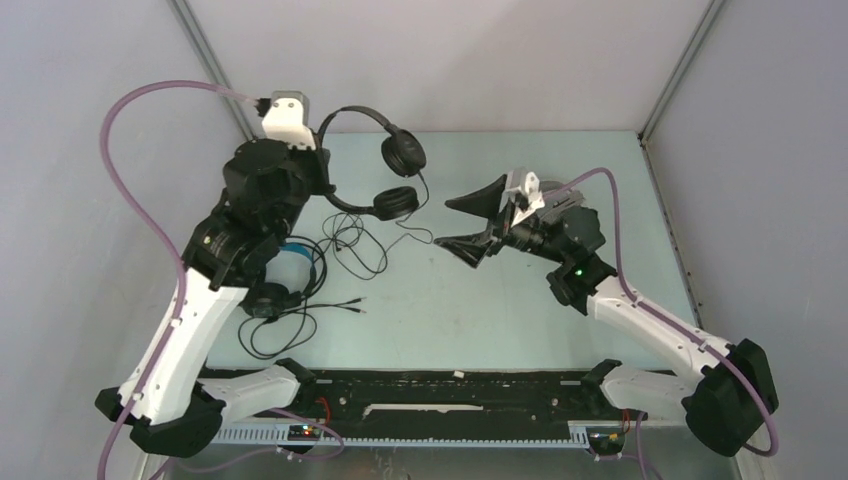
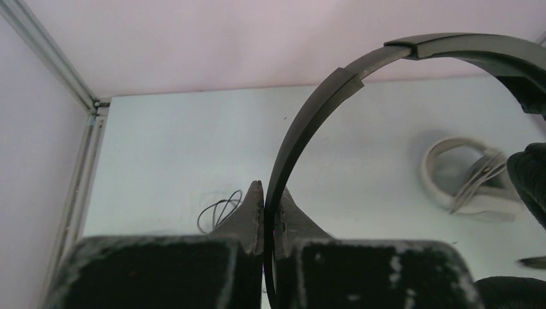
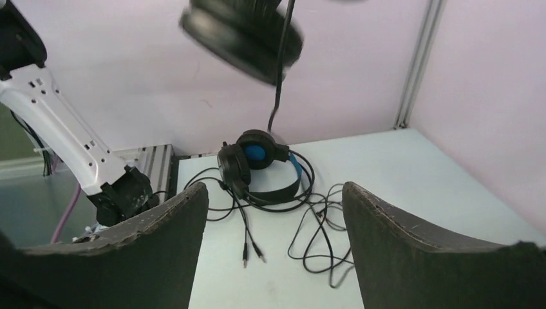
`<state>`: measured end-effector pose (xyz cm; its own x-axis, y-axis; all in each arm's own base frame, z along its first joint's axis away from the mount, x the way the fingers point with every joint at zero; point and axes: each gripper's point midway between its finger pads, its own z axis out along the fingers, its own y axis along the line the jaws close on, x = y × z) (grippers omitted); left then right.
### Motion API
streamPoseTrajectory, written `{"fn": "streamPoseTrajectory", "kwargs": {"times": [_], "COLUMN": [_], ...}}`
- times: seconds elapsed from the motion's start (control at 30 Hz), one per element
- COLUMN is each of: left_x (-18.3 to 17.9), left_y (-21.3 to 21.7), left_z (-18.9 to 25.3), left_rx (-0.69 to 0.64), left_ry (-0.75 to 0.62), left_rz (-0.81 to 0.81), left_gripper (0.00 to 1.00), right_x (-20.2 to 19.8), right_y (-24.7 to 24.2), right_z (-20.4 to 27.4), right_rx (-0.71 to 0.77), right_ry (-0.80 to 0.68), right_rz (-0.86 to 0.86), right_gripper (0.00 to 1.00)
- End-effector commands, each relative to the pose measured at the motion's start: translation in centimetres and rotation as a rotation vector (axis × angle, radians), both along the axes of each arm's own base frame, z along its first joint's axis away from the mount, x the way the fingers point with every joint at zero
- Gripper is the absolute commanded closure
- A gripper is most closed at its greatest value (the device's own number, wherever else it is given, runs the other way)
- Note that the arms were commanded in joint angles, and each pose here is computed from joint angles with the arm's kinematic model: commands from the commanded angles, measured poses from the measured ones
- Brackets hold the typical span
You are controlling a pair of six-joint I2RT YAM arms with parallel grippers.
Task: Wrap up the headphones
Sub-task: Wrap the headphones cable around the headphones.
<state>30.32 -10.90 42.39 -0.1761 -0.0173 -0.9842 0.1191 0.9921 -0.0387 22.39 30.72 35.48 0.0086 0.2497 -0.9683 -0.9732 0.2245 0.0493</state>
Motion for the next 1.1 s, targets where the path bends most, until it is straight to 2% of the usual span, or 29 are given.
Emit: {"fn": "streamPoseTrajectory", "kwargs": {"times": [0.0,0.13,0.37,0.63,0.9,1.07], "left_x": [-1.8,-2.6,-3.3,-3.8,-4.7,-5.6], "left_y": [-0.4,-0.7,-0.7,-0.8,-1.4,-1.2], "left_z": [5.4,5.7,5.6,6.1,6.3,6.9], "left_rx": [-0.2,-0.234,-0.256,-0.26,-0.282,-0.293], "left_ry": [-0.093,-0.097,-0.104,-0.114,-0.12,-0.136], "left_rz": [-0.041,-0.073,-0.092,-0.114,-0.167,-0.187], "left_gripper": [1.0,1.0,1.0,1.0,1.0,1.0], "right_x": [0.0,-0.5,-1.7,-2.5,-1.4,-2.0], "right_y": [1.4,3.5,6.5,8.6,9.2,9.1], "right_z": [0.1,-1.0,-3.2,-6.3,-8.5,-10.2], "right_rx": [0.013,0.016,0.014,-0.025,-0.034,-0.031], "right_ry": [-0.195,-0.227,-0.2,-0.109,-0.033,0.005], "right_rz": [-0.02,0.028,0.09,0.116,0.078,0.101], "right_gripper": [0.22,0.23,0.24,0.26,0.34,0.5]}}
